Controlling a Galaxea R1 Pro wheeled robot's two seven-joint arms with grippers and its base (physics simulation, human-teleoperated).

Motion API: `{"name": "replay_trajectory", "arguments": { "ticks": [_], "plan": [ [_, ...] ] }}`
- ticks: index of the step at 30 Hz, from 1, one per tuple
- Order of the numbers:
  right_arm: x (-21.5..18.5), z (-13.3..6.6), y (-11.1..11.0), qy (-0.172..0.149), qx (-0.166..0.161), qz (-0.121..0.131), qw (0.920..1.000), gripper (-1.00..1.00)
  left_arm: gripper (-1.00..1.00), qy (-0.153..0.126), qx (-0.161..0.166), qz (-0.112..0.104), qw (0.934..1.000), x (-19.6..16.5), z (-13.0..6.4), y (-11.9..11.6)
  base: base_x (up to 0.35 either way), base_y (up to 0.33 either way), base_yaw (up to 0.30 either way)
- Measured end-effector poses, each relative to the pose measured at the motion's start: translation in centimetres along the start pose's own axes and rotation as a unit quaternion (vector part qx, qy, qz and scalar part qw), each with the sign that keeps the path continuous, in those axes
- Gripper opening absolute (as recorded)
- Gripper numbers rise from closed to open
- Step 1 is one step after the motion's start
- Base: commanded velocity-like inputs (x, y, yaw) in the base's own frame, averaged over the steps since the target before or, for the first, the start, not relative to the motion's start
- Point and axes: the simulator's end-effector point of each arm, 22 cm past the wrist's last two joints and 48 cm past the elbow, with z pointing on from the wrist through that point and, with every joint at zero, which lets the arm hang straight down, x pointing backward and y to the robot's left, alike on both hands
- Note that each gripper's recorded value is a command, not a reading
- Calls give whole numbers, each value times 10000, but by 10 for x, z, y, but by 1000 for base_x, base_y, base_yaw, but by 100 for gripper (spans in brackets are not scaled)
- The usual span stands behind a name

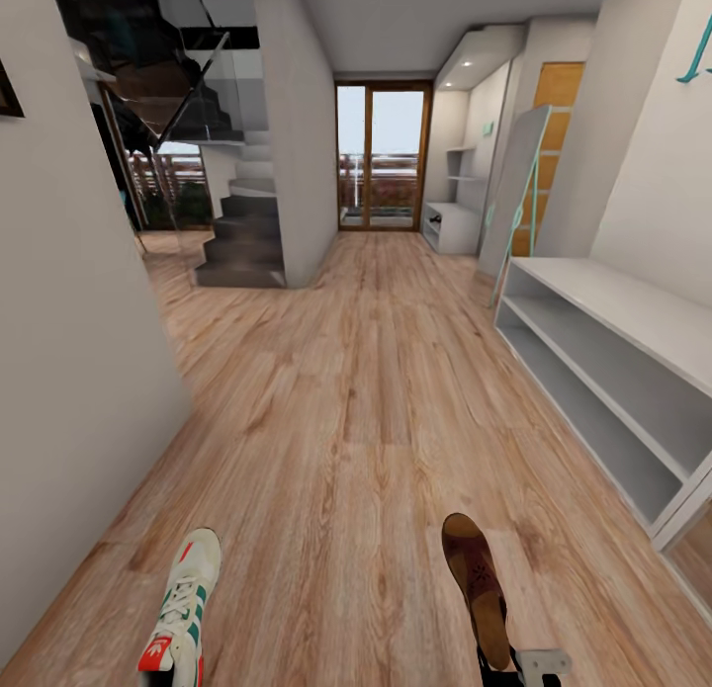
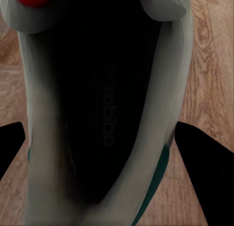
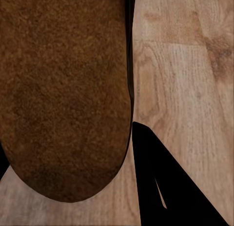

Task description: Pick up the two gym shoes and the two sandals from the corridor floor and place them onto the hallstand (shoe rack) in the corridor, making sure they are on the rack and not on the floor. Arrange them so the two gym shoes are next to each other and the two sandals are next to each other.

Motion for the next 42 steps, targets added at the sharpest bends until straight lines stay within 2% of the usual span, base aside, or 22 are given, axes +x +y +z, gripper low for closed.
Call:
{"name": "replay_trajectory", "arguments": {
  "ticks": [42],
  "plan": [
    [0, 0, 0, 3, 0, 0, 10000, -100, -100, 7, 4, -1, 10000, 0, 0, 0, 338, 0, 0]
  ]
}}
